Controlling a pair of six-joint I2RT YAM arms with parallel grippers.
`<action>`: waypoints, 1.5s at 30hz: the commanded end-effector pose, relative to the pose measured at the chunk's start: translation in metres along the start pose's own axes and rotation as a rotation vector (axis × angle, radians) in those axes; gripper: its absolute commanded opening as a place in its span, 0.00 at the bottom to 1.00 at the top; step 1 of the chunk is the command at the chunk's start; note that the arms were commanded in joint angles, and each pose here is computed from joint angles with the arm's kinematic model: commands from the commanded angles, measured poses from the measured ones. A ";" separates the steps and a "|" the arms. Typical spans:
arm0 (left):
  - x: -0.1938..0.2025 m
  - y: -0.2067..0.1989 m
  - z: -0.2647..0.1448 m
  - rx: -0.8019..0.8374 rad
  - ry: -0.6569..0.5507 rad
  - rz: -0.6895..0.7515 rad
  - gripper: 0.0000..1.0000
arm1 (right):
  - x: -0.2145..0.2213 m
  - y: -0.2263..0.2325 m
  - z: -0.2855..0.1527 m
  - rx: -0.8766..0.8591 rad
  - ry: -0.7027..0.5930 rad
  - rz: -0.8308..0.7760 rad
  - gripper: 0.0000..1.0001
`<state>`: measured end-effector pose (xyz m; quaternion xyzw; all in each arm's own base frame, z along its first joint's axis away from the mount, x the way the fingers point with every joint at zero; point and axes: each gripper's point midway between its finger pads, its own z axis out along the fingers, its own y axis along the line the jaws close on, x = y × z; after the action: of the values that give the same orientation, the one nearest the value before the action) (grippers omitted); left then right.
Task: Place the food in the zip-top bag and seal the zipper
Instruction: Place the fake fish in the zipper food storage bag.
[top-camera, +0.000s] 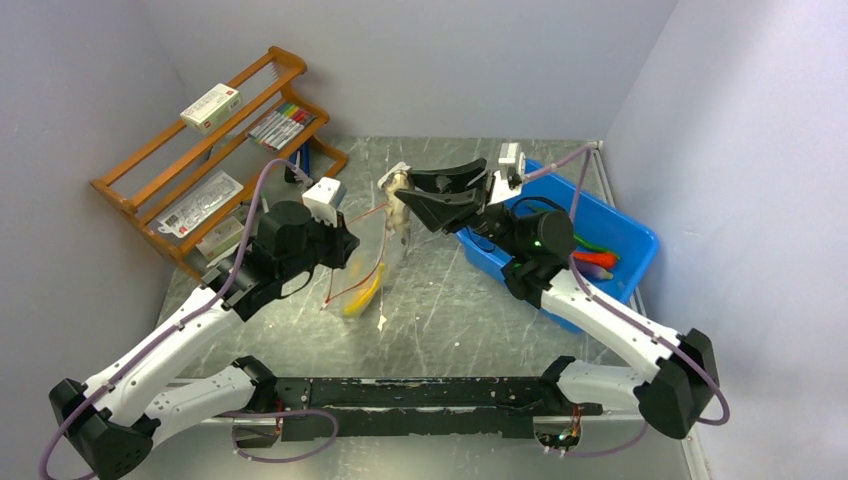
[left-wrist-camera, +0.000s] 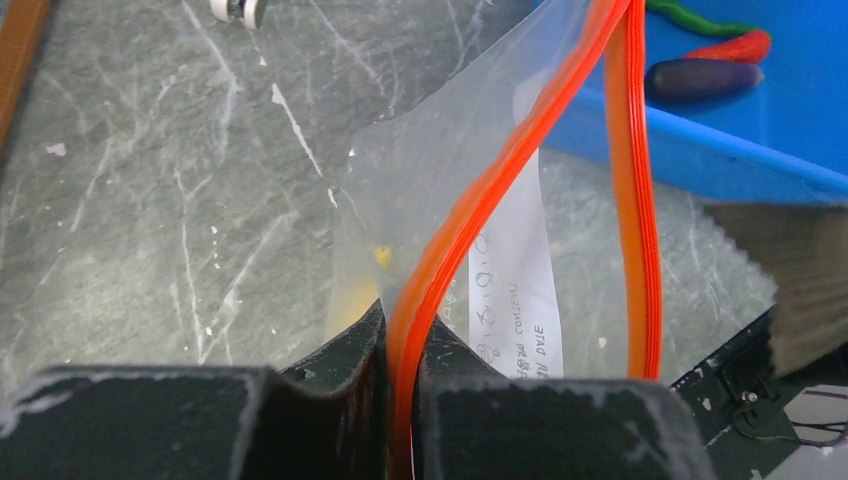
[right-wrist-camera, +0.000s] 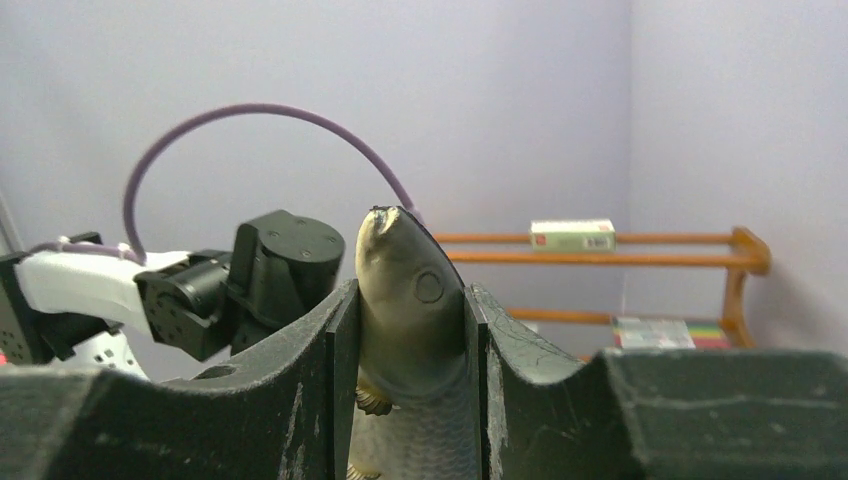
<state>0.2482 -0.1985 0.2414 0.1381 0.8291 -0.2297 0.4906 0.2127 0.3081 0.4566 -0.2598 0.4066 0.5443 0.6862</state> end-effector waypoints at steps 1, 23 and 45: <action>-0.024 -0.020 -0.005 0.087 -0.043 -0.031 0.07 | -0.039 0.025 0.012 -0.124 -0.207 -0.017 0.21; -0.040 -0.030 -0.020 0.124 -0.073 -0.077 0.07 | 0.028 0.000 0.023 -0.041 -0.154 -0.045 0.21; -0.037 -0.020 -0.013 0.088 -0.084 -0.078 0.07 | 0.132 -0.013 -0.038 0.036 0.218 -0.116 0.35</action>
<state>0.2442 -0.2081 0.2711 0.1222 0.8147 -0.2773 0.4945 0.2310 0.3458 0.3228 -0.3243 0.4818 0.4595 0.6719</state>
